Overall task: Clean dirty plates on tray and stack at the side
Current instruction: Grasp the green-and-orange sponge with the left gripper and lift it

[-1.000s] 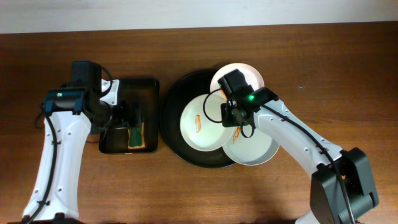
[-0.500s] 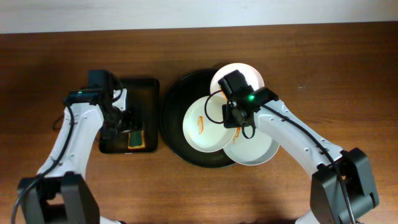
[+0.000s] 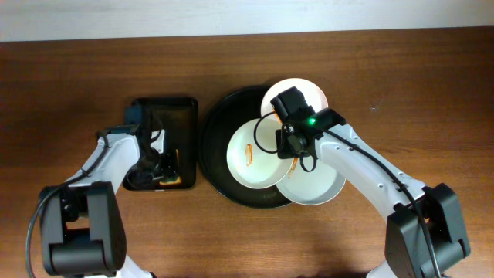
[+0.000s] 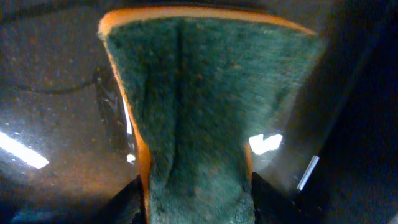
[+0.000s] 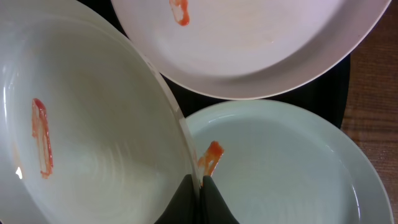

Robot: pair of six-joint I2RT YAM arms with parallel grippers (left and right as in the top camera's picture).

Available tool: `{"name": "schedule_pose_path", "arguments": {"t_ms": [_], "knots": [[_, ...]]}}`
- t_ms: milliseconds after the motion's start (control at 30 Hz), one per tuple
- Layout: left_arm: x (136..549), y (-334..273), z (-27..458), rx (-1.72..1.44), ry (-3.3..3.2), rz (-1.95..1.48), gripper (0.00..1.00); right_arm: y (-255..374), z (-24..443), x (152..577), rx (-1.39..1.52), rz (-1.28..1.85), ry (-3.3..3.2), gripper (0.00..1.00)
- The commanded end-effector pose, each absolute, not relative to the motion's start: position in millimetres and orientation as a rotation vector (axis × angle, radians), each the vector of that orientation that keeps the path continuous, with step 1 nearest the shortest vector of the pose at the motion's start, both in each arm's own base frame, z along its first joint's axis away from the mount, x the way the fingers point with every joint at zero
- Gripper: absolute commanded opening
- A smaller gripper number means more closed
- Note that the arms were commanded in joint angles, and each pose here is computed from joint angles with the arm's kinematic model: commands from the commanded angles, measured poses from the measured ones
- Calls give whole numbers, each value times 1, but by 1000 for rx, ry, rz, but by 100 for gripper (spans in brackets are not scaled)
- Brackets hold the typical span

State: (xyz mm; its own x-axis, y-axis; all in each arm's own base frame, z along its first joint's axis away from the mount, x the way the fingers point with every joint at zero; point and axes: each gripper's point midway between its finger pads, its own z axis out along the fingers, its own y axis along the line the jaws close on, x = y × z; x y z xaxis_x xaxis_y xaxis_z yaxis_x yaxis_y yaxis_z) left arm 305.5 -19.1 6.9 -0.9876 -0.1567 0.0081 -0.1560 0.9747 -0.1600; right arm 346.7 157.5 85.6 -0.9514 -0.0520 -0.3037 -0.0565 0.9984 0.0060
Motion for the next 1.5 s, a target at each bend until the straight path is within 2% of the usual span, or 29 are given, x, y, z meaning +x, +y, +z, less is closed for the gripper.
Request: {"name": "schedule_pose_path", "arguments": {"t_ms": [0,67,167,200,267,300,333,700,767,800,833,867,933,1000,1033,1067,1100,1133,1233,1467], "knots": [[303,-16,0,-244,3139,-209,18,160,106,354,-82,35,2766,4],[309,-15,4,-241,3123,-210,0,160,107,355,-82,38,2764,4],[325,-15,15,-234,3081,-210,0,160,107,355,-83,41,2765,4],[327,-15,17,-232,3074,-210,6,160,107,355,-83,41,2764,4],[330,-15,17,-231,3065,-210,62,160,107,355,-83,41,2764,4],[331,-15,17,-229,3058,-210,71,161,107,355,-82,42,2763,4],[334,-15,18,-227,3045,-210,76,161,107,356,-82,44,2760,4],[360,-7,9,-207,2913,-141,76,161,108,357,-82,47,2755,4],[356,-7,2,-207,2916,-141,73,162,108,357,-82,47,2755,4],[356,-7,-1,-206,2908,-142,62,162,108,357,-82,47,2755,4],[357,-7,-1,-205,2901,-142,46,162,108,357,-82,47,2755,4],[359,-7,-1,-204,2894,-142,36,162,108,357,-81,47,2755,4],[363,-7,0,-202,2878,-143,0,162,108,358,-81,49,2752,4],[363,-7,1,-202,2878,-143,0,162,108,358,-81,50,2751,4],[363,-7,1,-202,2879,-143,2,162,108,358,-81,49,2752,4],[363,-7,1,-203,2879,-143,42,162,108,358,-81,50,2752,4],[363,-7,1,-202,2880,-143,65,162,108,358,-81,50,2752,4],[362,-7,3,-203,2890,-144,77,162,108,358,-81,50,2751,4],[351,-8,6,-211,2949,-145,82,162,108,358,-81,50,2751,4],[326,-15,-9,-259,3021,-187,82,162,106,357,-81,47,2756,4]]}}
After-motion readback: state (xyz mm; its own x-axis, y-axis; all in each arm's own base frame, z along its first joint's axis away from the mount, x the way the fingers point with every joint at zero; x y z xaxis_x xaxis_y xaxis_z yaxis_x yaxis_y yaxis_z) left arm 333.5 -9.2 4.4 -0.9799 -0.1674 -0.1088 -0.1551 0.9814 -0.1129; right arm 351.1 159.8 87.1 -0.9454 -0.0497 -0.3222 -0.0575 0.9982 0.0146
